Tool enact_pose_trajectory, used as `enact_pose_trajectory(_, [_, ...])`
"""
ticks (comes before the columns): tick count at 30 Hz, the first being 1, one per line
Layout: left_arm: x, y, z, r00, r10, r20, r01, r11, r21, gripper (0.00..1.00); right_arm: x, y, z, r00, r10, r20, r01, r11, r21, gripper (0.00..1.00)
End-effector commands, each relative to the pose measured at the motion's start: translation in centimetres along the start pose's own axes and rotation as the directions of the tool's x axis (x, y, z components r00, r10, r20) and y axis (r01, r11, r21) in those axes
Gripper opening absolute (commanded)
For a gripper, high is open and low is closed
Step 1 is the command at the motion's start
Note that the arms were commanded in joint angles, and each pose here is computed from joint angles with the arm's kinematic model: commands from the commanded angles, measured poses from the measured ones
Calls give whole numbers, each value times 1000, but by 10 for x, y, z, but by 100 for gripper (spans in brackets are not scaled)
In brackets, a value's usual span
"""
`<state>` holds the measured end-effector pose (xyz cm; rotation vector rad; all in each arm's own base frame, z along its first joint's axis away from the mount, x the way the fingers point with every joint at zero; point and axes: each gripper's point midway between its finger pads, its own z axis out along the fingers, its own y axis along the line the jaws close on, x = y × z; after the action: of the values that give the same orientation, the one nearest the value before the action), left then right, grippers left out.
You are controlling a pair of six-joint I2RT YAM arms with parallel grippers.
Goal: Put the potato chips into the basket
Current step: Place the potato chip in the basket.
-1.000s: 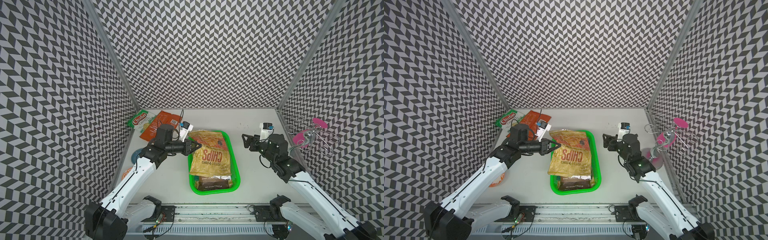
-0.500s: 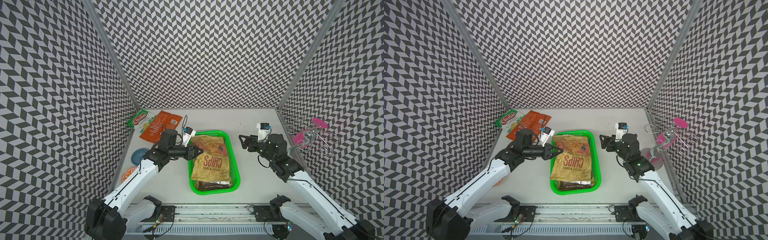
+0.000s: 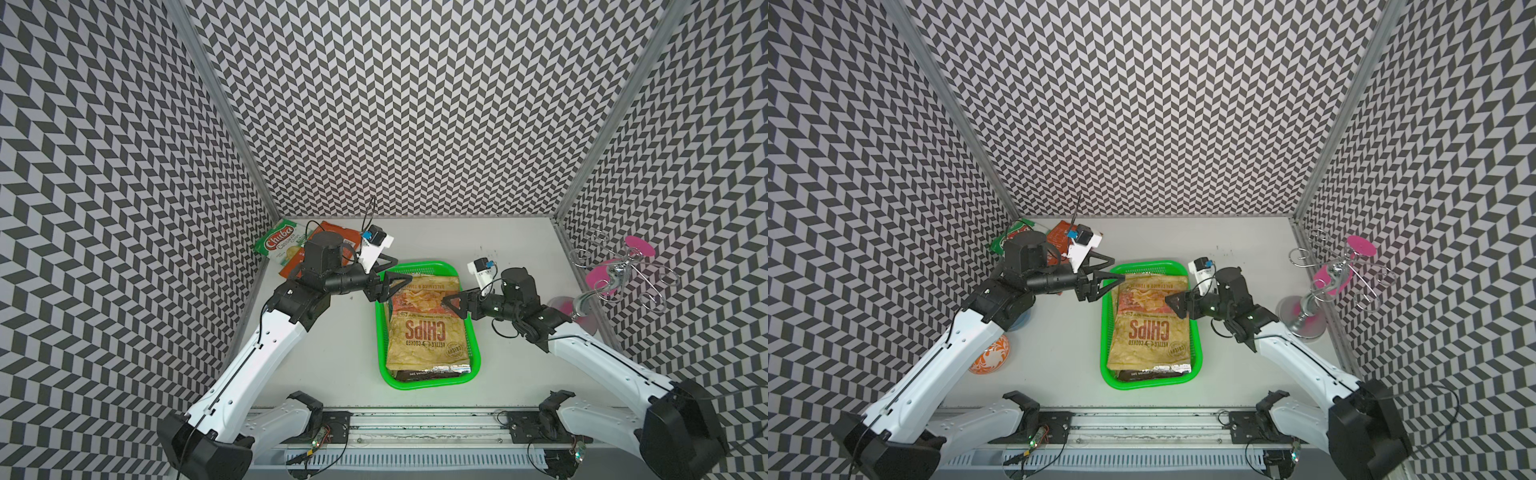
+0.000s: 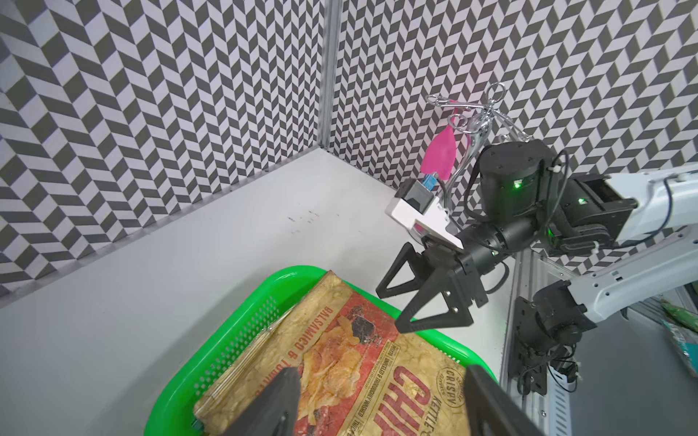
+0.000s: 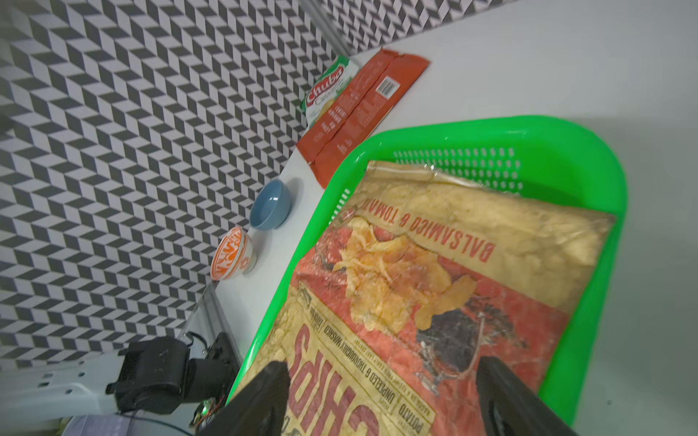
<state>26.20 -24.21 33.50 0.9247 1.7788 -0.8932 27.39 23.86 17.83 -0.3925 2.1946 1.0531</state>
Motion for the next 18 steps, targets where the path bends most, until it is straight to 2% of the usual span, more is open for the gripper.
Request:
enact_pose_trajectory(1, [23, 22, 22, 996, 45, -76, -49, 998, -44, 63, -11, 10, 8, 999, -53, 6, 53, 998, -28, 80])
enact_pose_trajectory(3, [43, 31, 36, 990, 44, -134, -52, 997, -56, 60, -6, 4, 12, 998, -56, -22, 56, 998, -2, 78])
enact_pose_trajectory(5, [68, 41, 48, 978, 63, -200, -80, 994, -76, 53, -2, 1, 13, 998, -54, -38, 55, 998, 9, 76])
enact_pose_trajectory(9, [107, 47, 62, 951, 104, -291, -138, 986, -96, 55, 8, -4, 21, 996, -40, -78, 41, 999, 7, 76])
enact_pose_trajectory(14, [147, 25, 69, 920, 148, -363, -167, 986, -21, 57, 15, -9, 41, 992, -32, -123, 32, 999, 3, 76])
enact_pose_trajectory(18, [174, 6, 69, 905, 148, -398, -144, 989, 41, 57, 11, -16, 54, 991, -37, -125, 40, 999, 24, 76])
